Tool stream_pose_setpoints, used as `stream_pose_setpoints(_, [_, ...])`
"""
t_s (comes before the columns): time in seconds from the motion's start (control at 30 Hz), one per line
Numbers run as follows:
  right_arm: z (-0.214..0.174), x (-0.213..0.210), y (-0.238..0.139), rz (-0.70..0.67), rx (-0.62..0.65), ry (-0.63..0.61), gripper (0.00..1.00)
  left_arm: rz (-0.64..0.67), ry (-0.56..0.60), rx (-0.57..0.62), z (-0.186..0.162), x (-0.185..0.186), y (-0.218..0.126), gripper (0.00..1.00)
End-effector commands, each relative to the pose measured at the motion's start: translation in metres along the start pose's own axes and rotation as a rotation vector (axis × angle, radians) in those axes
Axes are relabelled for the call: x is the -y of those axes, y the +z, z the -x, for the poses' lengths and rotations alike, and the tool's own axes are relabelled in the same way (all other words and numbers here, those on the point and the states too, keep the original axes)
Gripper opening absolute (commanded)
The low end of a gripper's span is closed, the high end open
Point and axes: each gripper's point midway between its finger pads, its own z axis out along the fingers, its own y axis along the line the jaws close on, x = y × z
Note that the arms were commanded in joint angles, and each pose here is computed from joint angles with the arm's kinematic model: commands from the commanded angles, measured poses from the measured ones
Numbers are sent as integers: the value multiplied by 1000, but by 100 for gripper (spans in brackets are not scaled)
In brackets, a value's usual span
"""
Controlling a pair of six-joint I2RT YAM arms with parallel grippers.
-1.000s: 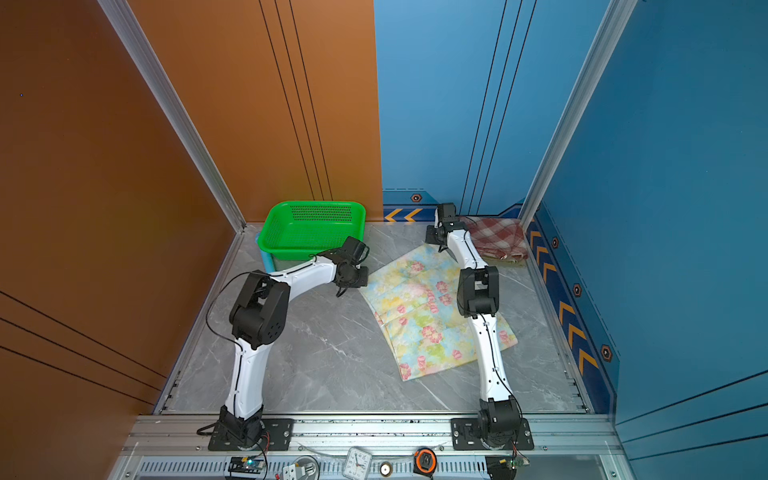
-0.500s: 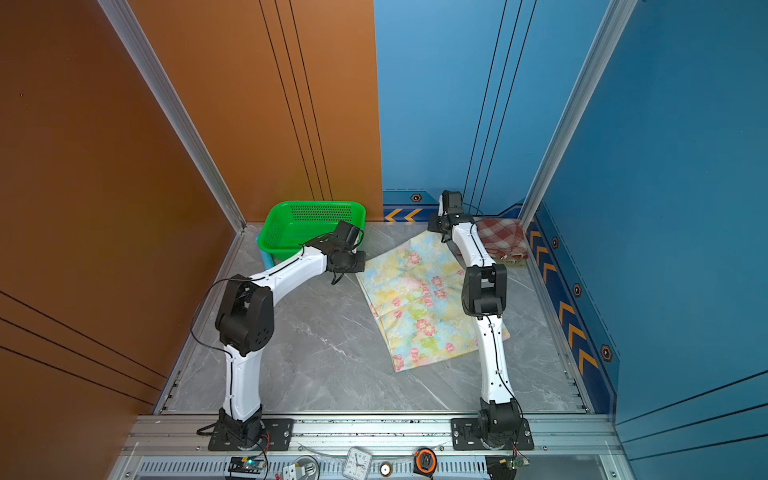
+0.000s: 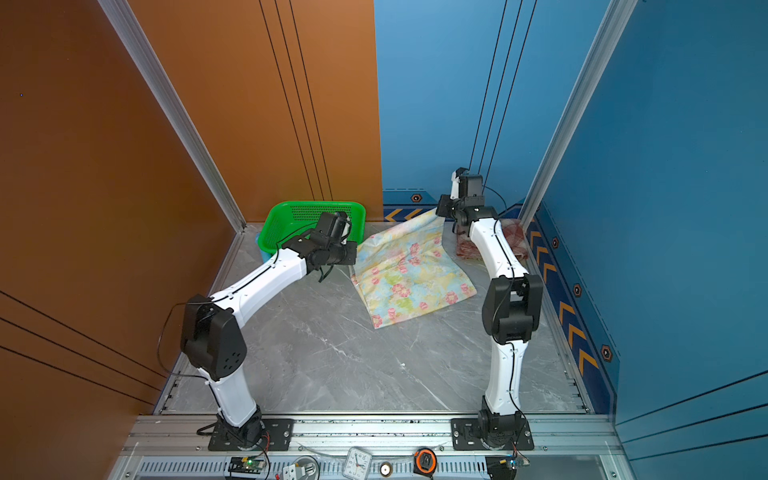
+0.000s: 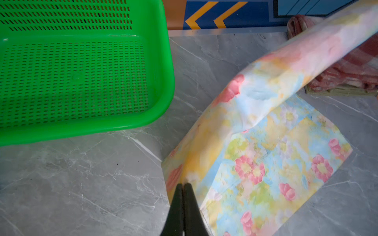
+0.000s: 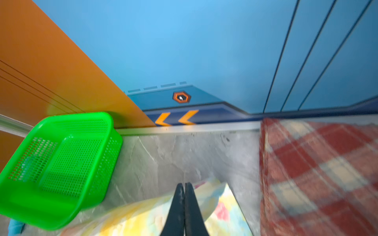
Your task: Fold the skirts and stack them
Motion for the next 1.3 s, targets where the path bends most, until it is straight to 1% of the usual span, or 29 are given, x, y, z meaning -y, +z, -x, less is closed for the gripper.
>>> stream_pose_setpoints(0.0, [-4,19,-19,-1,33,62,0,35,67,-18,-21,7,-7,0])
stream_pose_setpoints(0.27, [-58,54,-41,-39,-19,137,0,37,148,-95,-81,41,-4,0])
stream_pose_setpoints(0.43, [-87,72,-54,-61,-49,192,0,46,170,-137,-115,49,0,0])
stream_pose_setpoints(0.73, [-151,100,-63,-120,-143,256,0,35,187,-210,-160,60,8,0])
stream_pose_setpoints(0.93, [-182,116,-64,-174,-194,281,0,27,211,-248,-182,70,12,0])
stream_pose_setpoints(1.0, [-191,121,-63,-193,-214,296,2,28,216,-261,-188,72,14,0])
stream_pose_setpoints(1.03, [-197,126,-62,-211,-225,305,3,27,218,-269,-192,73,15,0])
stream_pose_setpoints(1.07, [-201,127,-62,-212,-237,312,8,23,220,-274,-195,74,15,0])
stream_pose_setpoints(1.1, [-206,128,-61,-211,-251,318,16,21,220,-281,-198,75,14,0])
stream_pose_setpoints(1.13, [-211,132,-63,-235,-265,324,22,18,219,-286,-201,75,13,0])
stream_pose_setpoints(1.17, [-214,134,-65,-254,-274,325,28,14,214,-289,-202,75,12,7])
stream_pose_setpoints(1.2, [-217,137,-69,-273,-278,328,37,4,202,-295,-204,76,9,16])
stream_pose_setpoints(1.23, [-218,140,-73,-297,-277,335,44,-6,190,-294,-204,77,6,27])
stream_pose_setpoints(1.27, [-218,142,-76,-313,-278,345,47,-15,186,-292,-204,78,2,36])
